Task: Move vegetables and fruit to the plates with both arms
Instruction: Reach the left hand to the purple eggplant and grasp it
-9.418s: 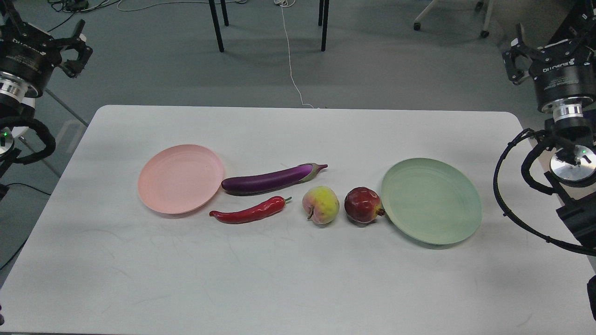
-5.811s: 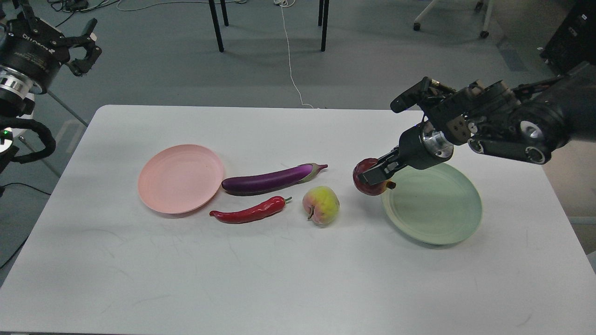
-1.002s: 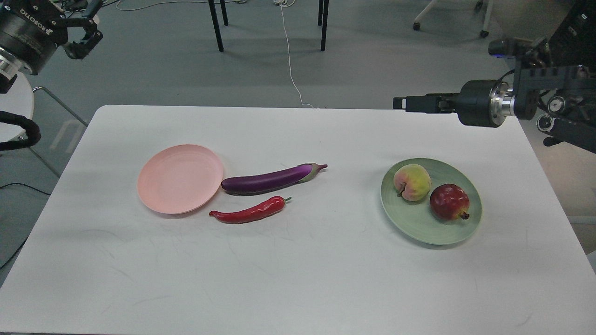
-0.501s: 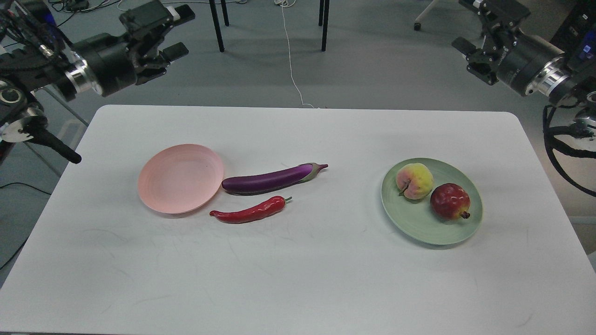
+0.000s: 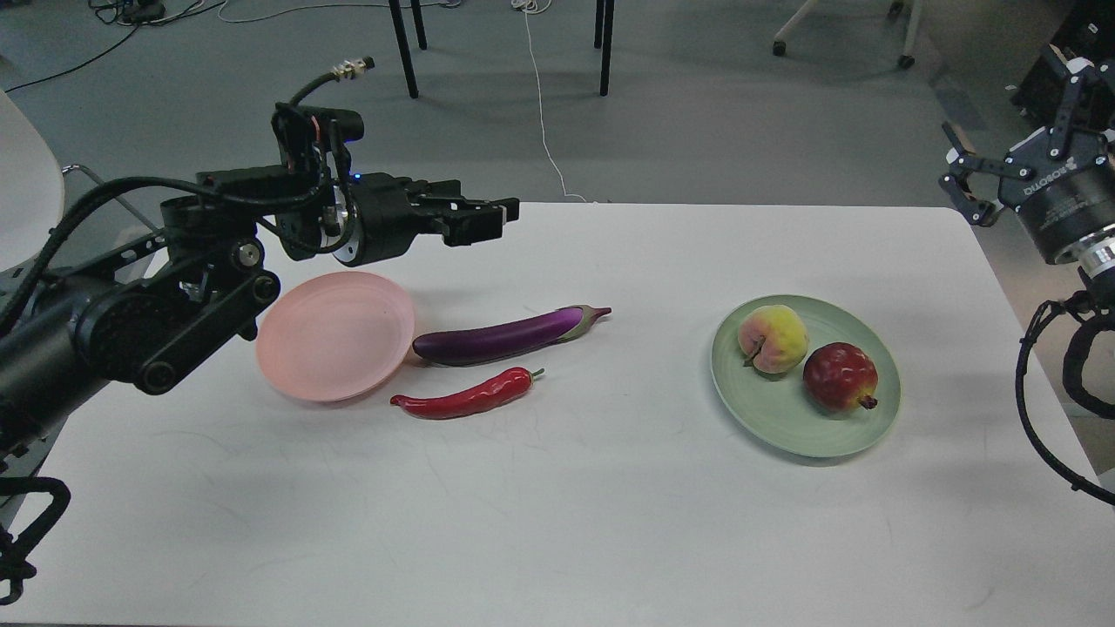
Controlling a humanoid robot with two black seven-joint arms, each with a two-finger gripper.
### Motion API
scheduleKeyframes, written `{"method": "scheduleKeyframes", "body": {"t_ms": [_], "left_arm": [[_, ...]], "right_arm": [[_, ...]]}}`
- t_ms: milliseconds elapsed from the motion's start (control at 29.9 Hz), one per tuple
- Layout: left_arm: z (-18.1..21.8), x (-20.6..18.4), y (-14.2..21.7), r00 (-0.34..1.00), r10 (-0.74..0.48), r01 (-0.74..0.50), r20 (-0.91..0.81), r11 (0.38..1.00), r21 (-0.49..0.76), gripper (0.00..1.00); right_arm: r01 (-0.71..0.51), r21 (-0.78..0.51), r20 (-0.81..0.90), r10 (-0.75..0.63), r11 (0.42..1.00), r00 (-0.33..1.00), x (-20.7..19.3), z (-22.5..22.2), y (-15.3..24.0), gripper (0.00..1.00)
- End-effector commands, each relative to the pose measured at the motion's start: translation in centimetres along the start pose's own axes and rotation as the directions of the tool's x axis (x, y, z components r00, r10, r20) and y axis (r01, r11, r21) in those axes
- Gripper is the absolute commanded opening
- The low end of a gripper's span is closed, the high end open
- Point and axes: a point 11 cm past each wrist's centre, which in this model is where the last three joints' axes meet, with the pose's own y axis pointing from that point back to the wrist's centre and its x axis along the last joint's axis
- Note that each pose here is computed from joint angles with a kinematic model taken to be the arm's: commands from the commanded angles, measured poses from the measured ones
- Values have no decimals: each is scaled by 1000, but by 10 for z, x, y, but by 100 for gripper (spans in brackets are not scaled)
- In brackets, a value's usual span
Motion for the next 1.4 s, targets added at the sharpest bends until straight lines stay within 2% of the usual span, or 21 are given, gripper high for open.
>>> {"method": "scheduleKeyframes", "body": {"t_ms": [0, 200, 434, 768, 868, 1069, 1269, 1369], "left_arm": [[3, -33, -11, 990, -80, 78, 116, 997, 21, 92], [10, -73, -30, 935, -124, 120, 334, 992, 31, 89], [4, -102, -45, 921, -178, 171, 347, 984, 51, 73], [-7, -122, -50, 906, -236, 216, 351, 972, 96, 72], [-7, -124, -54, 907, -240, 218, 346, 971, 102, 67], [-10, -126, -53, 907, -246, 222, 343, 969, 108, 47], [-7, -122, -54, 907, -239, 218, 347, 971, 99, 20], [-4, -116, -55, 906, -229, 210, 355, 973, 94, 14]], "right_arm": [[-73, -16, 36, 74, 997, 997, 22, 17, 31, 97], [-123, -28, 49, 124, 992, 991, 36, 25, 51, 97], [-134, -37, 50, 136, 990, 989, 39, 29, 56, 97], [-132, -30, 55, 133, 991, 990, 38, 28, 55, 97], [-131, -30, 58, 132, 991, 990, 38, 29, 55, 97], [-128, -31, 63, 130, 991, 990, 37, 32, 54, 97], [-116, -24, 93, 118, 993, 989, 30, 38, 49, 97], [-105, -15, 107, 106, 994, 989, 25, 39, 46, 97]]}}
